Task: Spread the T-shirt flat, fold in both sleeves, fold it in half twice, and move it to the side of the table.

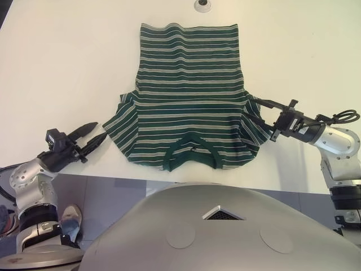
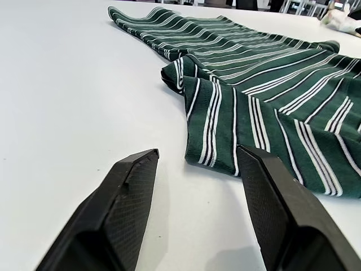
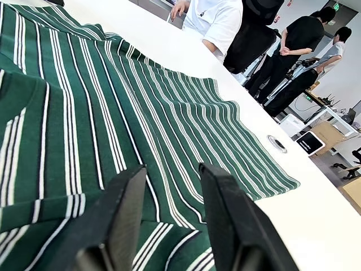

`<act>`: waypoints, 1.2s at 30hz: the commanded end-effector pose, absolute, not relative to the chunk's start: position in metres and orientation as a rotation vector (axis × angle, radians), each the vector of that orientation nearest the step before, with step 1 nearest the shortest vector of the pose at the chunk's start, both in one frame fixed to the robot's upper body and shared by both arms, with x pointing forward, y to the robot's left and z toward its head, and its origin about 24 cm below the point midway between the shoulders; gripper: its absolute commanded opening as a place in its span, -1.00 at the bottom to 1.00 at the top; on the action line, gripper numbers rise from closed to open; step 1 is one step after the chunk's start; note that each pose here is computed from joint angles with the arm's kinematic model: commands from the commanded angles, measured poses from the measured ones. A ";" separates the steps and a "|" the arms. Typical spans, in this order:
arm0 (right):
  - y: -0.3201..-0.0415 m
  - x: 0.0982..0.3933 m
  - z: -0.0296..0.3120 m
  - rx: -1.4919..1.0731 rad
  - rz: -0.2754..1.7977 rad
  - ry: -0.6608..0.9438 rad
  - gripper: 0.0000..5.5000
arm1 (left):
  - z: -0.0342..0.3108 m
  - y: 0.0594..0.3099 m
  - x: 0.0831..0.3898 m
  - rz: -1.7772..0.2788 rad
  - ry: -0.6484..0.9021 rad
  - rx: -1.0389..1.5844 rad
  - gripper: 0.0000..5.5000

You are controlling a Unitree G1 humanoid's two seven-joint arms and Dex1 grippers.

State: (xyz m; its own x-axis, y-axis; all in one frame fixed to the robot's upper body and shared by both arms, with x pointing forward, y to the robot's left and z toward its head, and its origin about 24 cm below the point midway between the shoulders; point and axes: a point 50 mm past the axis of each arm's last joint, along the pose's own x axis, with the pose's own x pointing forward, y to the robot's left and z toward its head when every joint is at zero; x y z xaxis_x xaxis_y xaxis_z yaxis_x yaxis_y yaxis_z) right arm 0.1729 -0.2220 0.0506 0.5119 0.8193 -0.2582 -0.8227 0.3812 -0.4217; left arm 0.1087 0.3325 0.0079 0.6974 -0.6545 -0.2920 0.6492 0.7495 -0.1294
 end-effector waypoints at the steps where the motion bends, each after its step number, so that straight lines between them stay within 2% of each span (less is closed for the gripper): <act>1: -0.218 0.170 0.048 -0.535 1.057 0.018 -0.37 | 0.009 0.334 0.113 -0.745 0.359 0.027 -0.07; 13: -0.215 0.169 0.048 -0.528 1.071 0.022 -0.37 | 0.009 0.320 0.118 -0.822 0.328 0.022 -0.07; 28: -0.215 0.166 0.039 -0.525 1.077 0.039 -0.37 | 0.009 0.322 0.120 -0.815 0.275 -0.064 -0.99; 36: -0.219 0.163 0.033 -0.529 1.080 0.046 -0.37 | 0.018 0.309 0.122 -0.850 0.175 -0.123 -0.99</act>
State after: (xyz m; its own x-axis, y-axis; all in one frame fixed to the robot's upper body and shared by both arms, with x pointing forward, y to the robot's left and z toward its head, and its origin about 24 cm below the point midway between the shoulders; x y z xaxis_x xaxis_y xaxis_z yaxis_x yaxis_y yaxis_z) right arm 0.1637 -0.2174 0.0345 0.4868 0.8273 -0.2804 -0.8458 0.3661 -0.3881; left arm 0.1213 0.3125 0.0123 0.6500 -0.7457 -0.1464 0.7233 0.6661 -0.1819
